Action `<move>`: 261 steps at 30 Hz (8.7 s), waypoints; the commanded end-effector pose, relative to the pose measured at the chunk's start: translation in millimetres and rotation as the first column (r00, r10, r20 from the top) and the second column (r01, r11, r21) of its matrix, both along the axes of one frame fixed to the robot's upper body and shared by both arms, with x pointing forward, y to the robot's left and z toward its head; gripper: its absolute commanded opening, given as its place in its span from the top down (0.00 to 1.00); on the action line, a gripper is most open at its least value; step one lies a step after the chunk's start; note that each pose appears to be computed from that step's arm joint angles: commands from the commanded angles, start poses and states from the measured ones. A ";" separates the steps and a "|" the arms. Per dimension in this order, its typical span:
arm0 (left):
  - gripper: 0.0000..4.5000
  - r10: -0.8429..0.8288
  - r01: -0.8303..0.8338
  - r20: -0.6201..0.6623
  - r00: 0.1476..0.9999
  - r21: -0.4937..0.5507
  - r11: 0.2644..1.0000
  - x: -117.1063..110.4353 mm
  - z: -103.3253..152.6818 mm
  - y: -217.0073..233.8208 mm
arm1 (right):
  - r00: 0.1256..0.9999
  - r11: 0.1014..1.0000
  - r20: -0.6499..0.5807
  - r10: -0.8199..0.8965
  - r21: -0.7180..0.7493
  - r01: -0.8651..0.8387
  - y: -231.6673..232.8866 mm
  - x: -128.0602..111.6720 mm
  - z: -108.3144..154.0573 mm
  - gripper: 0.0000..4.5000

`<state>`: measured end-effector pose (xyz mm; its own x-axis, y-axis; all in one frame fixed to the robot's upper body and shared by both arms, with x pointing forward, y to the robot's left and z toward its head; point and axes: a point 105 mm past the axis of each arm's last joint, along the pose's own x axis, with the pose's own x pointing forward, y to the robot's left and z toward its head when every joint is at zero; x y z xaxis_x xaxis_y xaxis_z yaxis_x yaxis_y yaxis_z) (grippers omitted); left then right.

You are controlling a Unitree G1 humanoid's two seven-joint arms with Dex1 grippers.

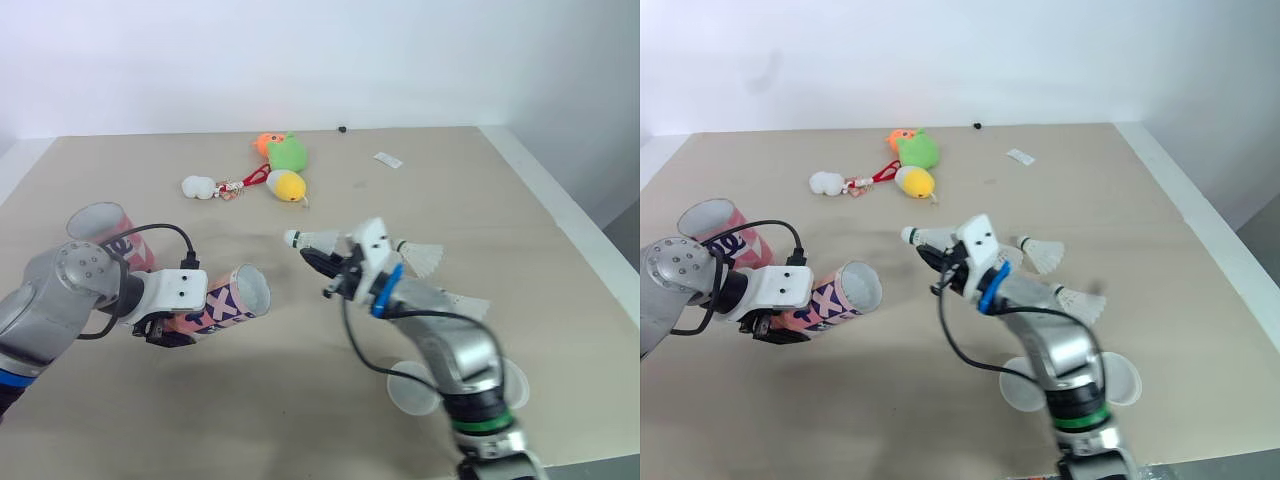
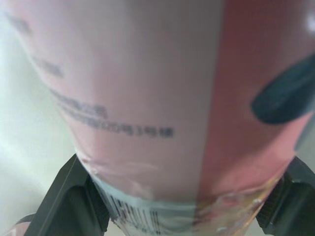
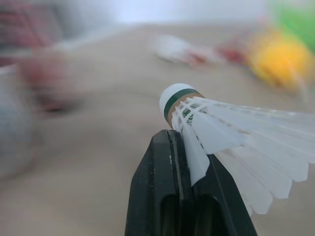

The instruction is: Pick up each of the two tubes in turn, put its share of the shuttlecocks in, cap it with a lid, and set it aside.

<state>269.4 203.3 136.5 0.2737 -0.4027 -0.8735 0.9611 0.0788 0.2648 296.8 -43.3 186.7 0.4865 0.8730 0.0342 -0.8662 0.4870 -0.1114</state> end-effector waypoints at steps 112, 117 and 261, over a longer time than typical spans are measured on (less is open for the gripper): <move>0.34 0.307 -0.132 0.048 0.950 -0.832 0.539 22.5 -84.3 -112.0 | 0.968 0.783 -0.035 0.249 -0.581 -0.222 -79.2 -18.1 12.0 0.98; 0.34 0.302 -0.134 0.046 0.952 -0.826 0.548 23.2 -86.7 -113.0 | 0.938 0.861 0.201 0.283 -0.485 -0.156 -37.2 -2.2 99.9 0.98; 0.34 0.308 -0.140 0.054 0.950 -0.808 0.572 29.0 -90.8 -109.6 | 0.625 0.486 0.392 0.675 -0.873 0.022 37.3 -9.4 86.4 0.98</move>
